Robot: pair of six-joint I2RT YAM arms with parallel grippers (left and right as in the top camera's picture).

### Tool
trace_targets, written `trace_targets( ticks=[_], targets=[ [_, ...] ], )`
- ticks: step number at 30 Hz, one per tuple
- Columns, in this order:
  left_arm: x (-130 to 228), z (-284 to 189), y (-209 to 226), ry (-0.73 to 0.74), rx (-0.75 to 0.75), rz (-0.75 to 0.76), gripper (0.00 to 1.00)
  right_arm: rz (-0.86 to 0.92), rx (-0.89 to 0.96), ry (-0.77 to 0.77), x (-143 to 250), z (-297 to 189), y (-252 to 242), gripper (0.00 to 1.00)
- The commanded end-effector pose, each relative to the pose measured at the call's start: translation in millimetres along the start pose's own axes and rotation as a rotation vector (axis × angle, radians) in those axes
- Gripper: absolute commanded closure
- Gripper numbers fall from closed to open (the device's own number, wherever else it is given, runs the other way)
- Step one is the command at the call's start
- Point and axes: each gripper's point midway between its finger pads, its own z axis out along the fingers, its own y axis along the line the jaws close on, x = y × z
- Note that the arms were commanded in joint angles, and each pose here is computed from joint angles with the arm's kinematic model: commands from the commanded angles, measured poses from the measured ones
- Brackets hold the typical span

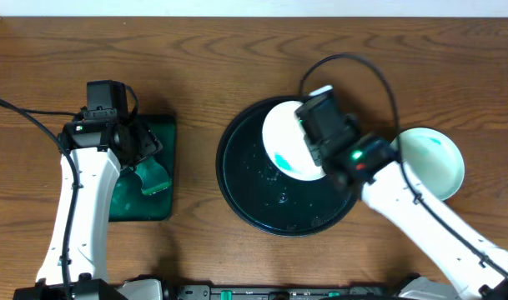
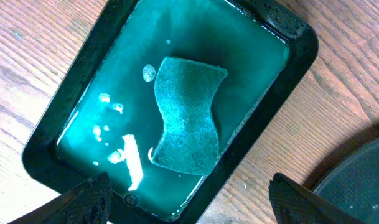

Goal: Clean dirty plates on tray and stack at the side
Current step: 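Lift the white plate with the right gripper and stack it on the green plates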

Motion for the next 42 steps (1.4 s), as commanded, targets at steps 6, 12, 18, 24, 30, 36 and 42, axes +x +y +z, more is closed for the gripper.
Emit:
trace_targets(
  ticks=[6,12,18,24,30,36,42],
  targets=[
    [-5.4,-4.0,-0.5,-0.014,0.004,0.004,0.18,-0.126,0.498,-0.280,-34.6,-78.3,-16.7,0.99],
    [-5.4,-4.0,-0.5,-0.014,0.004,0.004,0.18,-0.205,0.526,-0.361,-38.3,-105.4,5.1,0.99],
    [-5.4,-4.0,-0.5,-0.014,0.004,0.003,0.18,-0.211,0.518,-0.371,-38.3,-107.9,9.2,0.99],
    [-5.4,-4.0,-0.5,-0.014,0.004,0.003,0.18,-0.210,0.519,-0.371,-38.3,-108.0,9.1,0.99],
    [-5.4,-4.0,-0.5,-0.014,0.004,0.003,0.18,-0.166,0.498,-0.373,-37.5,-105.2,9.4,0.99],
    [-5.4,-4.0,-0.5,-0.014,0.004,0.004,0.18,0.048,0.283,-0.219,-20.9,-54.6,3.7,0.99],
    [-5.4,-4.0,-0.5,-0.014,0.004,0.004,0.18,0.581,-0.274,0.157,13.2,24.6,-24.4,0.99]
  ],
)
